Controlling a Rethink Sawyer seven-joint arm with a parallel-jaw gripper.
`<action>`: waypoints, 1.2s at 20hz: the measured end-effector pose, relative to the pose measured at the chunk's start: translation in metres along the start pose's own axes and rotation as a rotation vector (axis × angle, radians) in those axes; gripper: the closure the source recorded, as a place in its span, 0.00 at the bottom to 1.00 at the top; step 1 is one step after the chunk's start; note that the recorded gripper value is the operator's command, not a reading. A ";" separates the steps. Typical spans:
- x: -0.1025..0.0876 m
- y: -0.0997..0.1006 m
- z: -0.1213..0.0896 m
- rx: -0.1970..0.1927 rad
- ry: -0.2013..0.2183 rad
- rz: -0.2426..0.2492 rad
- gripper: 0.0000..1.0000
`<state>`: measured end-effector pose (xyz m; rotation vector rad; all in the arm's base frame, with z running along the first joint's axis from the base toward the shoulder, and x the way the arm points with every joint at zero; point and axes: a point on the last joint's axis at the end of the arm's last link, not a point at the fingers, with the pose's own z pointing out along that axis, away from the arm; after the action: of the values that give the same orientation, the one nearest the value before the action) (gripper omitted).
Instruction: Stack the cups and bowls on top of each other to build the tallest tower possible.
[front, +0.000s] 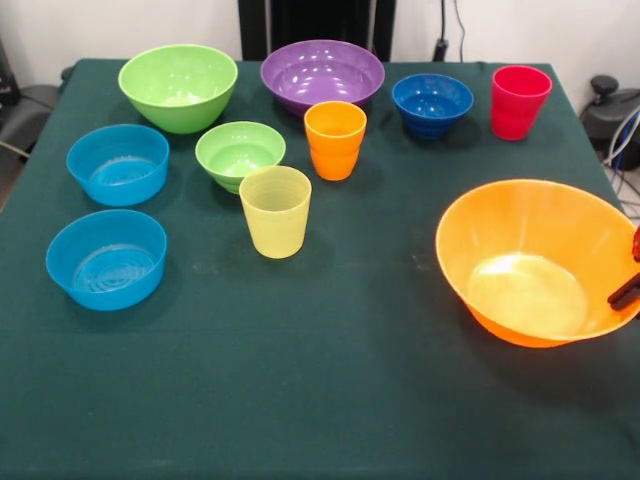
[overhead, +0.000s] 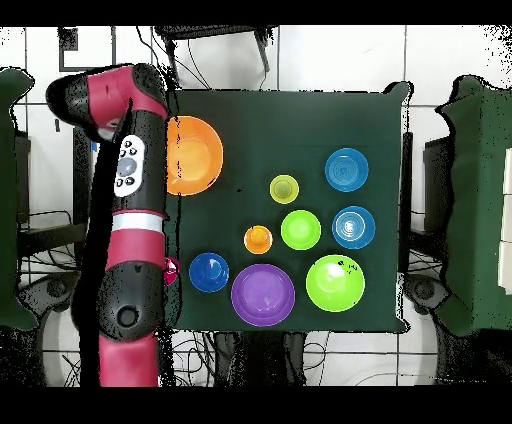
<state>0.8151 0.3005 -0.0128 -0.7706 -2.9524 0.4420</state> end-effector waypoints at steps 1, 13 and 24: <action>-0.007 -0.005 -0.003 -0.016 0.027 0.017 1.00; -0.063 -0.069 -0.016 -0.120 0.399 0.163 1.00; -0.073 -0.069 -0.001 -0.480 0.794 0.082 1.00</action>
<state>0.8467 0.2073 0.0091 -0.8447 -2.2696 -0.4924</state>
